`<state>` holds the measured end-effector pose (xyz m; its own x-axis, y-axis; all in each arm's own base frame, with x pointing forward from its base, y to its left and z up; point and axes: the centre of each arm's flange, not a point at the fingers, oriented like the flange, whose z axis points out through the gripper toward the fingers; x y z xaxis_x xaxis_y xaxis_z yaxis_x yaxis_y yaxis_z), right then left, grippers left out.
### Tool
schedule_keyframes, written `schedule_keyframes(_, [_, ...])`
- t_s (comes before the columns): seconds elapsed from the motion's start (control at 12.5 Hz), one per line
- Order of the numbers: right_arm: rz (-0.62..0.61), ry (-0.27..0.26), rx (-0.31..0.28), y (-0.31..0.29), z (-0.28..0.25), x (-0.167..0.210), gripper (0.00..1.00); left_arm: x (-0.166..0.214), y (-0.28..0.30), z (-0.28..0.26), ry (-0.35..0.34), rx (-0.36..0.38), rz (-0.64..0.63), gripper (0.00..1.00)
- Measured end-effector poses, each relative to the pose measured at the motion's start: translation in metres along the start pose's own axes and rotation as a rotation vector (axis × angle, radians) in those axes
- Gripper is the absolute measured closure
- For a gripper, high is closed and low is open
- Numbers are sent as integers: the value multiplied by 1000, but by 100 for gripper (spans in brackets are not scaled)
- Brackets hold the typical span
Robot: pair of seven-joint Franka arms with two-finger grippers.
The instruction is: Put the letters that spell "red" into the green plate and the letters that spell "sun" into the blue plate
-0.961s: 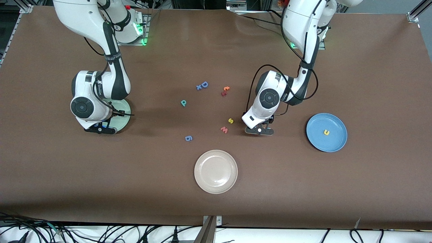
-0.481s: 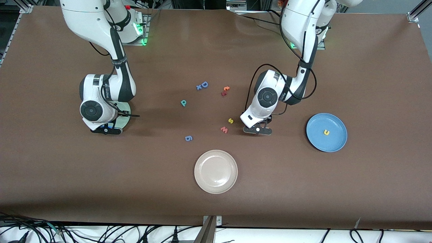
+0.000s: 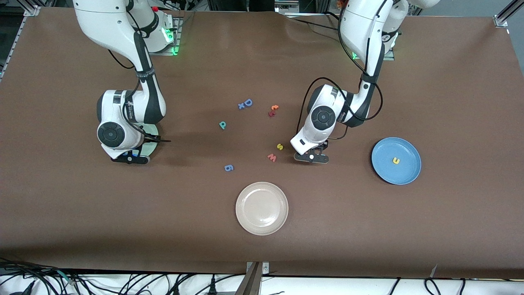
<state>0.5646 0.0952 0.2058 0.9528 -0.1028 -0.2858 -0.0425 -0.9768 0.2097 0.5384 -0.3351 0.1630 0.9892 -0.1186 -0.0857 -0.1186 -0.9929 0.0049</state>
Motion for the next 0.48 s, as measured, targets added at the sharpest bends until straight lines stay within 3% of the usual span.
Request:
schedule_keyframes(0.24, [50,25,11,-54,-22,-20,13,17,-41,-9,5,34,89,66])
schedule_keyframes(0.48, [169,62,11,-122,-38,-52,12,42,-123,-40,3,60,235,66])
